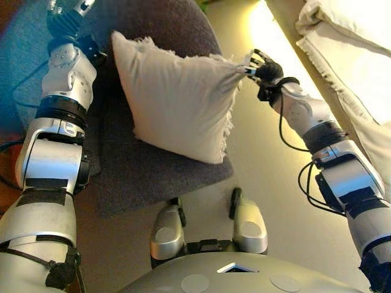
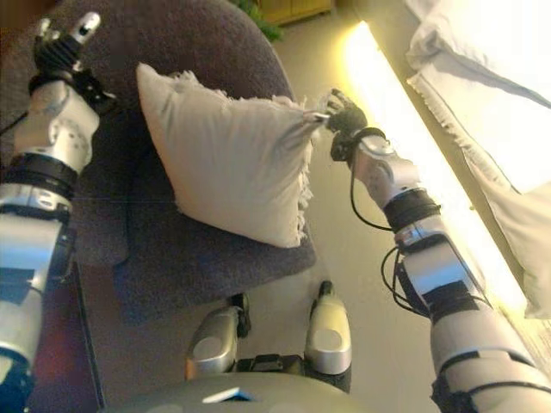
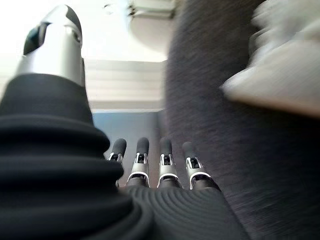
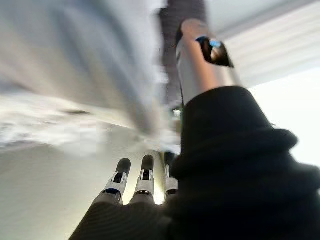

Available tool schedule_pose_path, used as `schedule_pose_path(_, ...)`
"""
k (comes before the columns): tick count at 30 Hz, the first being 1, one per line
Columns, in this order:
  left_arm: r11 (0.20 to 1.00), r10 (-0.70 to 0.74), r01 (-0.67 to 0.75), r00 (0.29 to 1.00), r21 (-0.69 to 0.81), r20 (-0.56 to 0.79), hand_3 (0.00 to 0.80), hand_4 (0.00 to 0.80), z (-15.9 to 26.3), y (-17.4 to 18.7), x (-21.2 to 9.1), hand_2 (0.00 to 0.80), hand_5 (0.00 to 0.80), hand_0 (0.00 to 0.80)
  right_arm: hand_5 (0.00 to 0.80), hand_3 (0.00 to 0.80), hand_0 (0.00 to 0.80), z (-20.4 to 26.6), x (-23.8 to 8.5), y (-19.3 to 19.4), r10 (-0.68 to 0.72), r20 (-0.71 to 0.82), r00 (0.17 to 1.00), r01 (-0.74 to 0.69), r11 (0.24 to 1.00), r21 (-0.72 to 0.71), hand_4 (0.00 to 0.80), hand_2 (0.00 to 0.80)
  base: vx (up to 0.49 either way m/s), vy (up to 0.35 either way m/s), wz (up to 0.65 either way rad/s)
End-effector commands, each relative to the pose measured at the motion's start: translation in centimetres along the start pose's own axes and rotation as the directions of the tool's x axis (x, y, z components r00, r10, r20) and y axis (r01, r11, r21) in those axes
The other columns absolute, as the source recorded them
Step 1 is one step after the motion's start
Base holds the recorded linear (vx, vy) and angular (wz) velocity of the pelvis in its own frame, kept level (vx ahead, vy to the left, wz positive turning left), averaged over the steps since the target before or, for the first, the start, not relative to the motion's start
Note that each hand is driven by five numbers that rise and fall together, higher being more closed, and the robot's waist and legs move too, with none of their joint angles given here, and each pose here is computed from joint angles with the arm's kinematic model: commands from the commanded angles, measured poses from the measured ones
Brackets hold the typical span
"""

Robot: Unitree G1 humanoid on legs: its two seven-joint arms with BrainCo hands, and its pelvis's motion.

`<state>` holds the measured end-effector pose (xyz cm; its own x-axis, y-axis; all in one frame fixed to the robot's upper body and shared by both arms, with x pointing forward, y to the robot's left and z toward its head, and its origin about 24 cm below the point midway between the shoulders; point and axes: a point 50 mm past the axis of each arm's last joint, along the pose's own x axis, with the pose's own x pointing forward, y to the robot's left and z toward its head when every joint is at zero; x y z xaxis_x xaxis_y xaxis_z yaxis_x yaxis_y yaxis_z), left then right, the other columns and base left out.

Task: Pick up the cushion and take it to the sofa

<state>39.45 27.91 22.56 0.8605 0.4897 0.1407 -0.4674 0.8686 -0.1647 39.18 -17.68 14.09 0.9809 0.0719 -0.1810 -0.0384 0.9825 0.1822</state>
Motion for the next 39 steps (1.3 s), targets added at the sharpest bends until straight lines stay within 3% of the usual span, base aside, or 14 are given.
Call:
schedule_pose_path(1,0.996,0.05,-0.06,0.988,0.064,0.145,0.0,0.0,0.9,3.0,-0.4,0.0,0.0,0.0,0.0,0.0,0.0,-1.6,-1.0,-1.6,-0.047,0.037,0.998,0.044,0.995,0.085,0.0,0.0,0.106,0.003,0.07)
schedule_pose_path(5,0.997,0.014,-0.028,0.98,0.067,0.196,0.0,0.0,-0.3,4.0,-1.8,0.0,0.0,0.0,0.0,0.0,0.0,-3.8,-2.5,-2.8,-0.104,0.047,0.993,0.1,0.992,0.083,0.0,0.0,0.084,0.003,0.04)
schedule_pose_path(10,0.995,-0.081,0.092,0.969,-0.037,0.235,0.0,0.0,-1.9,4.2,-4.6,0.0,0.0,0.0,0.0,0.0,0.0,-5.5,-4.3,-3.8,-0.122,0.087,0.989,0.11,0.986,0.126,0.0,0.0,0.02,0.008,0.0)
schedule_pose_path(16,0.896,-0.315,0.364,0.925,-0.256,0.214,0.0,0.0,-5.6,3.5,-10.7,0.0,0.0,0.0,0.0,0.0,0.0,-7.1,-8.2,-2.6,0.06,0.241,0.969,-0.067,0.998,0.02,0.0,0.0,-0.026,0.002,-0.03)
schedule_pose_path(20,0.844,-0.364,0.405,0.914,-0.35,0.18,0.0,0.0,-8.4,3.9,-14.3,0.0,0.0,0.0,0.0,0.0,0.0,-7.8,-10.6,-1.9,0.155,0.341,0.927,-0.17,0.985,0.014,0.0,0.0,-0.075,0.001,-0.03)
schedule_pose_path(22,0.84,-0.366,0.399,0.917,-0.368,0.159,0.0,0.0,-9.6,4.5,-15.6,0.0,0.0,0.0,0.0,0.0,0.0,-8.6,-11.7,-1.4,0.201,0.368,0.908,-0.246,0.966,0.08,0.0,0.0,-0.079,0.009,-0.02)
schedule_pose_path(24,0.838,-0.377,0.397,0.917,-0.374,0.129,0.0,0.0,-10.7,5.4,-16.9,0.0,0.0,0.0,0.0,0.0,0.0,-10.2,-12.7,-1.2,0.218,0.356,0.909,-0.269,0.958,0.1,0.0,0.0,-0.085,-0.002,-0.03)
schedule_pose_path(29,0.885,-0.43,0.421,0.903,-0.199,0.0,0.0,0.0,-13.5,6.8,-20.4,0.0,0.0,0.0,0.0,0.0,0.0,-14.7,-14.5,-2.3,0.151,0.206,0.967,-0.201,0.948,0.246,0.0,0.0,-0.11,-0.014,-0.01)
schedule_pose_path(32,0.864,-0.458,0.408,0.88,-0.296,-0.123,0.0,0.0,-15.6,7.3,-21.8,0.0,0.0,0.0,0.0,0.0,0.0,-15.6,-15.1,-2.7,0.13,0.175,0.976,-0.177,0.942,0.286,0.0,0.0,-0.148,-0.004,0.03)
schedule_pose_path(36,0.817,-0.519,0.445,0.845,-0.366,-0.132,0.0,0.0,-16.3,6.8,-22.4,0.0,0.0,0.0,0.0,0.0,0.0,-15.8,-15.2,-2.2,0.171,0.174,0.97,-0.217,0.933,0.287,0.0,0.0,-0.108,0.008,0.05)
schedule_pose_path(39,0.828,-0.526,0.48,0.843,-0.289,-0.108,0.0,0.0,-15.9,6.5,-21.9,0.0,0.0,0.0,0.0,0.0,0.0,-15.7,-15.0,-1.8,0.185,0.175,0.967,-0.228,0.936,0.269,0.0,0.0,-0.055,0.005,0.09)
